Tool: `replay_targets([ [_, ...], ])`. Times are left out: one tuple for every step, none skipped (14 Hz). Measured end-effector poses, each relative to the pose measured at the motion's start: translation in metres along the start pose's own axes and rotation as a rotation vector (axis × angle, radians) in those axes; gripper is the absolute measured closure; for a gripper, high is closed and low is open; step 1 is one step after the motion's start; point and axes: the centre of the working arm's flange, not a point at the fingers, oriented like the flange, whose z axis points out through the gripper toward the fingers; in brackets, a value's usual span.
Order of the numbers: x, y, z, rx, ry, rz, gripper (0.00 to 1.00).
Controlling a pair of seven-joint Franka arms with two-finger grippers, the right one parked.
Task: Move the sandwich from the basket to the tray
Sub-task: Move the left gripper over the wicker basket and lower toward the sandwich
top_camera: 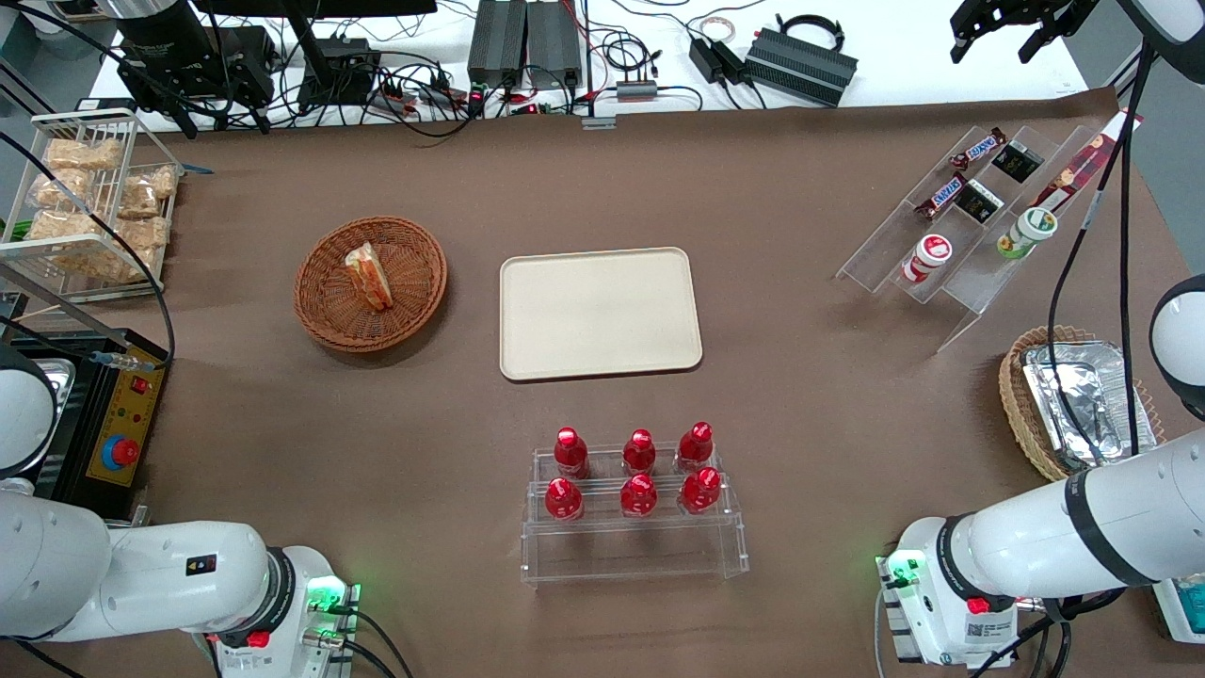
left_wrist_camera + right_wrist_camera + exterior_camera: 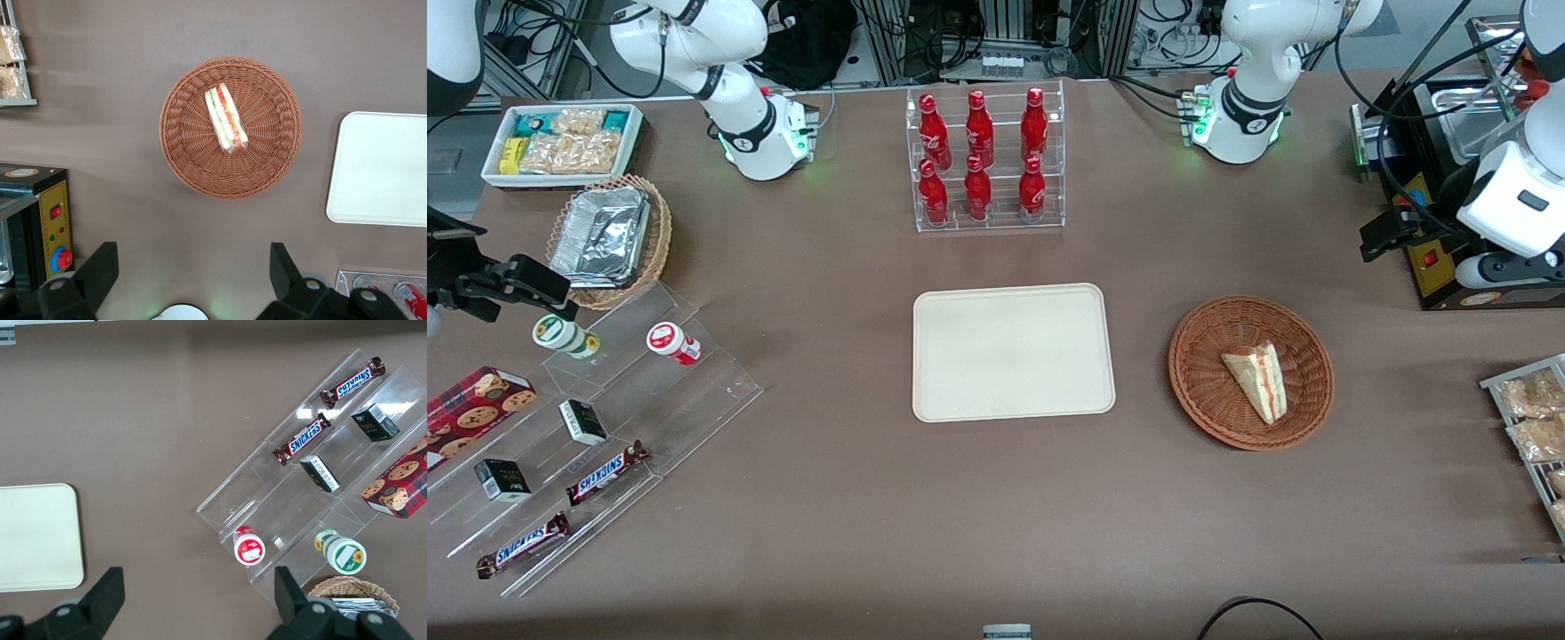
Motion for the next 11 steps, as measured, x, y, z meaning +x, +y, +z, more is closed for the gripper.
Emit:
replay_targets([
  [0.000, 0.000, 0.000, 0.000, 0.000, 0.000, 0.00],
  [0.000, 0.000, 0.000, 0.001, 0.000, -0.001, 0.00],
  [0.000, -0.001, 0.000, 0.001, 0.001, -0.001, 0.00],
  [0.000, -0.001, 0.000, 0.001, 0.002, -0.002, 0.00],
  [0.001, -0.002, 0.000, 0.001, 0.005, -0.003, 0.00],
  [0.002, -0.002, 0.000, 0.001, 0.008, -0.004, 0.00],
  [0.004, -0.003, 0.003, 0.000, 0.007, -0.006, 0.00],
  [0.008, -0.003, 0.009, -0.001, 0.008, -0.007, 0.00],
  [0.015, -0.003, 0.018, -0.003, 0.008, -0.011, 0.00],
  [0.023, -0.003, 0.032, -0.004, -0.001, -0.021, 0.00],
  [0.034, -0.002, 0.049, -0.006, -0.013, -0.039, 0.00],
])
